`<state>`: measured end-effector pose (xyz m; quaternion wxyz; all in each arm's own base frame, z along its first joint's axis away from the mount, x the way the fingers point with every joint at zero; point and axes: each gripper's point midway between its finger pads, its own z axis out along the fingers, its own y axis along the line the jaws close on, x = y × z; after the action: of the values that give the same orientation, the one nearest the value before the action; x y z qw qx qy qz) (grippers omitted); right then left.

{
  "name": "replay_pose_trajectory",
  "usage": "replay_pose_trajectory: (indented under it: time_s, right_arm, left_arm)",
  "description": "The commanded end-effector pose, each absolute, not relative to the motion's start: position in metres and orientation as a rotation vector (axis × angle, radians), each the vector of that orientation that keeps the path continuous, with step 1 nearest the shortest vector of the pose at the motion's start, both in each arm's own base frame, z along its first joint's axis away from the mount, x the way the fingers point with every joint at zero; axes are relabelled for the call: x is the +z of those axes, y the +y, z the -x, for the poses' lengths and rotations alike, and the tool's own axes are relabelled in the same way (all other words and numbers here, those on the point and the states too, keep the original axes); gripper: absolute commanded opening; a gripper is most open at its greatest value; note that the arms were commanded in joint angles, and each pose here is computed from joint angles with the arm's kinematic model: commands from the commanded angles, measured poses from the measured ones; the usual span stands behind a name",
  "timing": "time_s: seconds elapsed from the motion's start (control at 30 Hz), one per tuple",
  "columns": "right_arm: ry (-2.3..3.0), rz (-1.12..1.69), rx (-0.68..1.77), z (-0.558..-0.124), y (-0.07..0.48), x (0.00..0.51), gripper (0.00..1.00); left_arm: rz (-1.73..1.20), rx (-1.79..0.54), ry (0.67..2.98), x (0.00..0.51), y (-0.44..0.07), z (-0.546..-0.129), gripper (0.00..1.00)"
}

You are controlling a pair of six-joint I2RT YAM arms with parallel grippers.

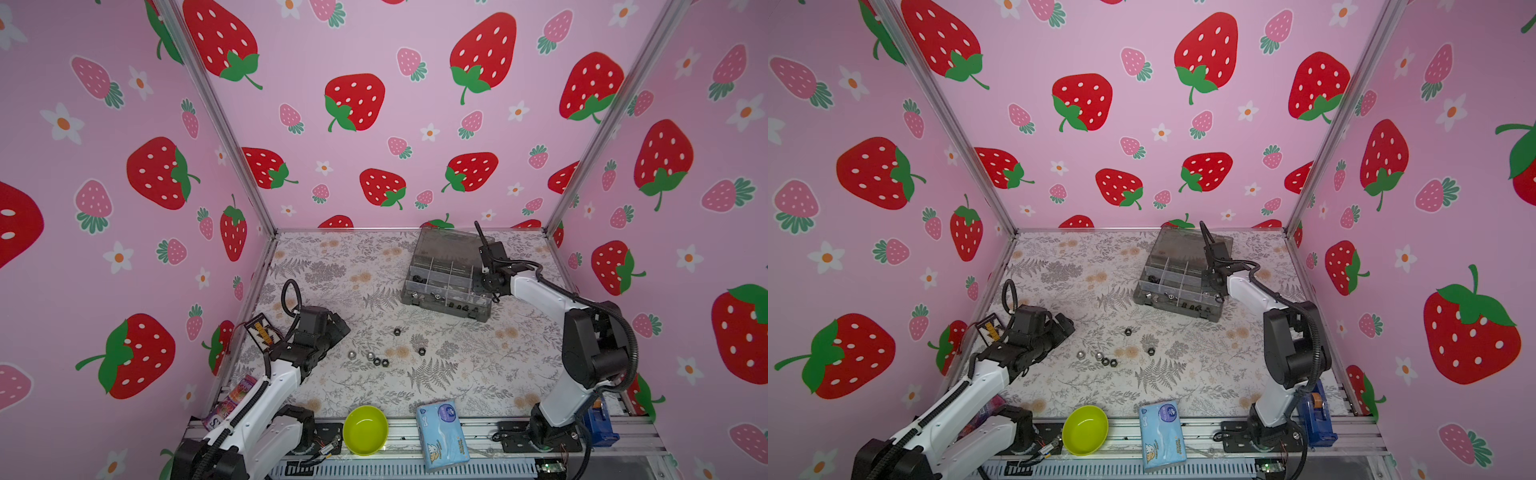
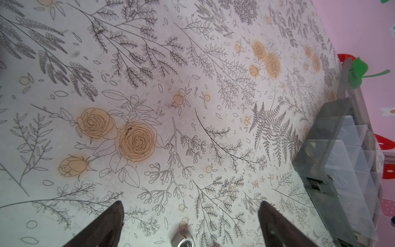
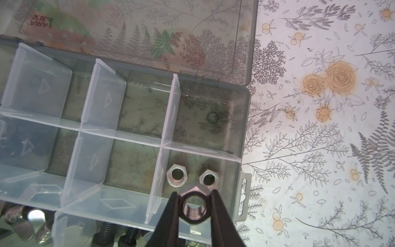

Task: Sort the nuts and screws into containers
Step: 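Open the right gripper to release the hex nut beside the others, then move the right gripper back to the nuts and grasp another silver hex nut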

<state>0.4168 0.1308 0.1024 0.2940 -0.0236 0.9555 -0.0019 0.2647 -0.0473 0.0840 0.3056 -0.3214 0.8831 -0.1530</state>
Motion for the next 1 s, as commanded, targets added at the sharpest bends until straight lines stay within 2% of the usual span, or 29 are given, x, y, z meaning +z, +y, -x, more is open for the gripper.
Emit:
replay_pose_trajectory:
  time_s: [0.0,0.2,0.3,0.43,0.53,0.77,0.97]
  right_arm:
    - [2.551,0.066,-0.014,-0.424,0.129,0.098,0.16]
    - [2.574,0.079,-0.026,-0.429,0.128,0.087,0.17]
    - [2.588,0.085,-0.033,-0.431,0.128,0.080,0.23]
    - [2.605,0.091,-0.035,-0.430,0.128,0.074,0.38]
    - [2.601,0.091,-0.032,-0.428,0.128,0.076,0.44]
    - [2.543,0.099,0.027,-0.416,0.134,0.105,0.47]
    - [2.451,0.237,0.115,-0.383,0.185,0.145,0.46]
  left_arm:
    - [0.844,-0.413,2.315,0.096,-0.048,-0.270,0.99]
    - [0.845,-0.415,2.320,0.095,-0.048,-0.269,0.99]
    - [0.847,-0.417,2.315,0.095,-0.048,-0.269,0.99]
    - [0.850,-0.411,2.313,0.095,-0.047,-0.268,0.99]
    - [0.851,-0.406,2.315,0.095,-0.046,-0.268,0.99]
    - [0.861,-0.385,2.313,0.094,-0.043,-0.265,0.99]
    - [0.914,-0.346,2.302,0.090,-0.035,-0.259,0.99]
